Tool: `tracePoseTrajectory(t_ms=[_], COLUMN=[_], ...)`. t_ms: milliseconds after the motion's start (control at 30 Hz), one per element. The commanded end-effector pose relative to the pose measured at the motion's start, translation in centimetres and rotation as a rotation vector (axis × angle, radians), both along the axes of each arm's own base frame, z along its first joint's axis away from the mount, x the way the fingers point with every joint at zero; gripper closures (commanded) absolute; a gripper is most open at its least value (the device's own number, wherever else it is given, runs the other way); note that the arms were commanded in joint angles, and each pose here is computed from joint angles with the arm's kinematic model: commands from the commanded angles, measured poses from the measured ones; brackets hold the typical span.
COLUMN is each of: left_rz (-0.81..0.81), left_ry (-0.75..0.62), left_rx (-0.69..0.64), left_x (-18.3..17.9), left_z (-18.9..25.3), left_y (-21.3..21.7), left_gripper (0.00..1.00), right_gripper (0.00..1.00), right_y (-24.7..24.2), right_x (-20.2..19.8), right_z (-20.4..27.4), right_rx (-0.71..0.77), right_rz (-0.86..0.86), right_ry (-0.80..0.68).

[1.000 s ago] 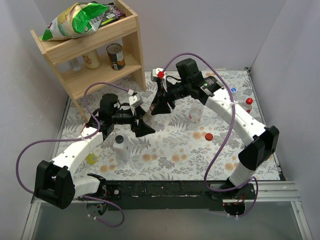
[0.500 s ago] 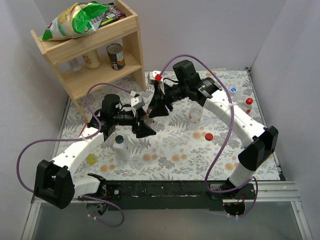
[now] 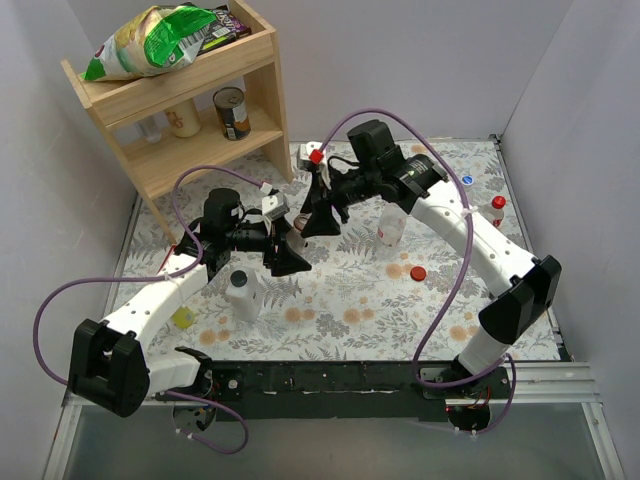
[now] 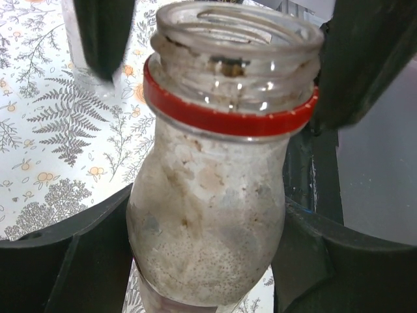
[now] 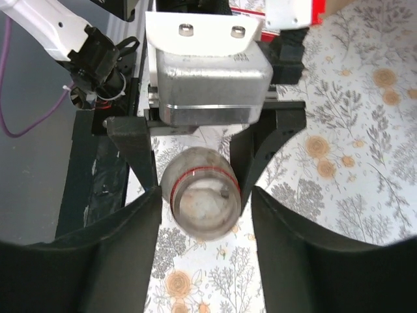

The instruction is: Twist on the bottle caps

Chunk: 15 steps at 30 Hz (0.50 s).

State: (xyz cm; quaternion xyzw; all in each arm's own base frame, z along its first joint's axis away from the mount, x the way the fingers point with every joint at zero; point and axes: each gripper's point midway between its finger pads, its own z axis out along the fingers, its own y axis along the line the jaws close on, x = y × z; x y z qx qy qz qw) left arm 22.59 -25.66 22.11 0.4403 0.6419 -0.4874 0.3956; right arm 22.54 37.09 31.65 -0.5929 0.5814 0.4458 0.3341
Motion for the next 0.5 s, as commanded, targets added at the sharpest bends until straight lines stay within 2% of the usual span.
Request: tracePoseTrajectory(t_ms=[0, 33, 67, 167, 233, 267, 300, 367, 400, 467], left_rz=[0.001, -0.001, -0.001, -0.002, -0.004, -0.002, -0.001, 0.019, 0.03, 0.055], left_ry=[-0.02, -0.03, -0.029, -0.026, -0.02, -0.02, -0.022, -0.017, -0.022, -0.032], left_rx=[0.007, 0.01, 0.015, 0.023, 0.024, 0.024, 0.025, 0.032, 0.036, 0.046], left_x=[-0.3, -0.5, -0.7, -1.3, -1.4, -1.3, -1.3, -0.8, -0.6, 0.0], left_z=[0.2, 0.2, 0.0, -0.5, -0.7, -0.6, -0.6, -0.5, -0.4, -0.2], left_y=[0.3, 0.4, 0.5, 0.8, 0.8, 0.8, 0.8, 0.8, 0.8, 0.9], left_gripper=[0.9, 0.95, 0.99, 1.0, 1.0, 1.0, 1.0, 1.0, 1.0, 1.0], right_gripper=[0.3, 0.22, 0.19, 0.17, 0.2, 0.23, 0.28, 0.3, 0.32, 0.33], right_y=[-3.5, -4.8, -6.1, -9.7, -11.6, -13.4, -14.6, -17.6, -19.0, -21.9], right_x=[0.0, 0.5, 0.1, -0.4, -0.9, -1.9, -2.7, -3.1, -3.6, -2.7], right_z=[6.5, 6.6, 7.2, 6.1, 2.7, 1.3, -2.7, -5.7, -9.0, -11.3], right_rx=[0.079, 0.069, 0.071, 0.001, -0.094, -0.156, -0.241, -0.328, -0.376, -0.42], right_rz=[-0.096, -0.127, -0.145, -0.165, -0.144, -0.086, -0.058, -0.09, -0.058, -0.144], right_ry=[-0.145, -0.158, -0.182, -0.273, -0.295, -0.386, -0.345, -0.367, -0.346, -0.33])
